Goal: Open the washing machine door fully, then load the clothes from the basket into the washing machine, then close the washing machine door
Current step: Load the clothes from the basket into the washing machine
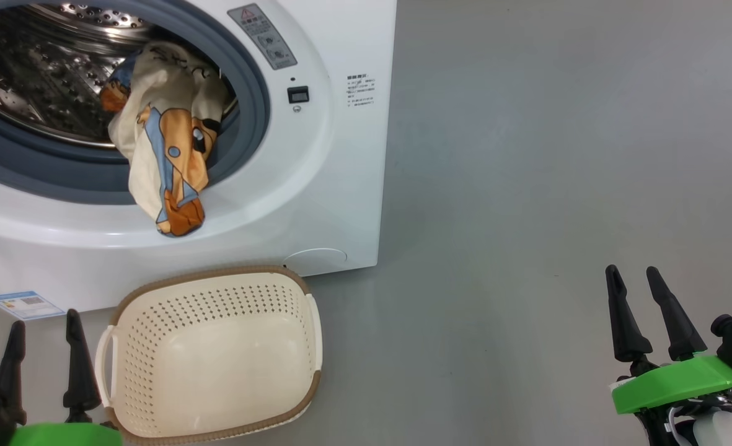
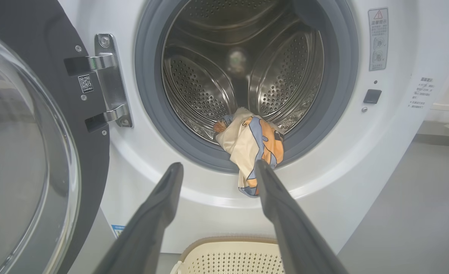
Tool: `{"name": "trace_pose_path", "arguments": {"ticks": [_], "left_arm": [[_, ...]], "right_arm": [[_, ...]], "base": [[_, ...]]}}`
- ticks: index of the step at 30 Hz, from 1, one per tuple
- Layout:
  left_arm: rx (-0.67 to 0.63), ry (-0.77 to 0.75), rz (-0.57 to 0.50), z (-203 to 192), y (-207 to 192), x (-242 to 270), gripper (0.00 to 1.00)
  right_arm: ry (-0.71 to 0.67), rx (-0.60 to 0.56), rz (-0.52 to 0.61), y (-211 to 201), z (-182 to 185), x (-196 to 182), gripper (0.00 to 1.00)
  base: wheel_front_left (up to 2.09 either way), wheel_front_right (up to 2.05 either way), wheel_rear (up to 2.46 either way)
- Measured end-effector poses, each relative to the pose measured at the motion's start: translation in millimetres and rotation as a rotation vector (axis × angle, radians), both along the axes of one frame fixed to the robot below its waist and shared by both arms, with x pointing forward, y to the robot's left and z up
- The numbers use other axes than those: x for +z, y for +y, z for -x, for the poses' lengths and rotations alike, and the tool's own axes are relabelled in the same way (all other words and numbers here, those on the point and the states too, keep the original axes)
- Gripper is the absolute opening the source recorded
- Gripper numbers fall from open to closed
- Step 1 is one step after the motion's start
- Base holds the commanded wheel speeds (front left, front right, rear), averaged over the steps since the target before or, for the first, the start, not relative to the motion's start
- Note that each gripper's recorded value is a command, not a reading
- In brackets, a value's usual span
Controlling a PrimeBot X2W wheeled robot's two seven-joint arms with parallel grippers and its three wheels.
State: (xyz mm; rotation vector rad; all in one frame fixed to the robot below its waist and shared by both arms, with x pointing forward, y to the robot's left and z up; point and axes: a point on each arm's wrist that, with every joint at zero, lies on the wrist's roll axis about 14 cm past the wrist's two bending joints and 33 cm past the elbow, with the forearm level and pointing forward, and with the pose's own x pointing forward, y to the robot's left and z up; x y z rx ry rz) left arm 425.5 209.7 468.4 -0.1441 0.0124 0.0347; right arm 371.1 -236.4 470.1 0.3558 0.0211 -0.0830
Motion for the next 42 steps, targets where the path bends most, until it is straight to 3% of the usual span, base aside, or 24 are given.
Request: {"name": "trace_pose_path", "arguments": {"ticks": [18, 42], "left_arm": [[-0.024, 0.067, 0.032, -5, -10, -26, 1.00], [-0.174, 0.162, -0.013, -148, -43, -95, 1.00]], "right_arm": [[0.038, 0.009, -0.014, 7, -6, -14, 1.00], [0.123, 0.036, -0.048, 27, -72, -64, 1.00]], "base": [[0.00, 0.00, 0.00], [0.00, 0.00, 0.00]]}}
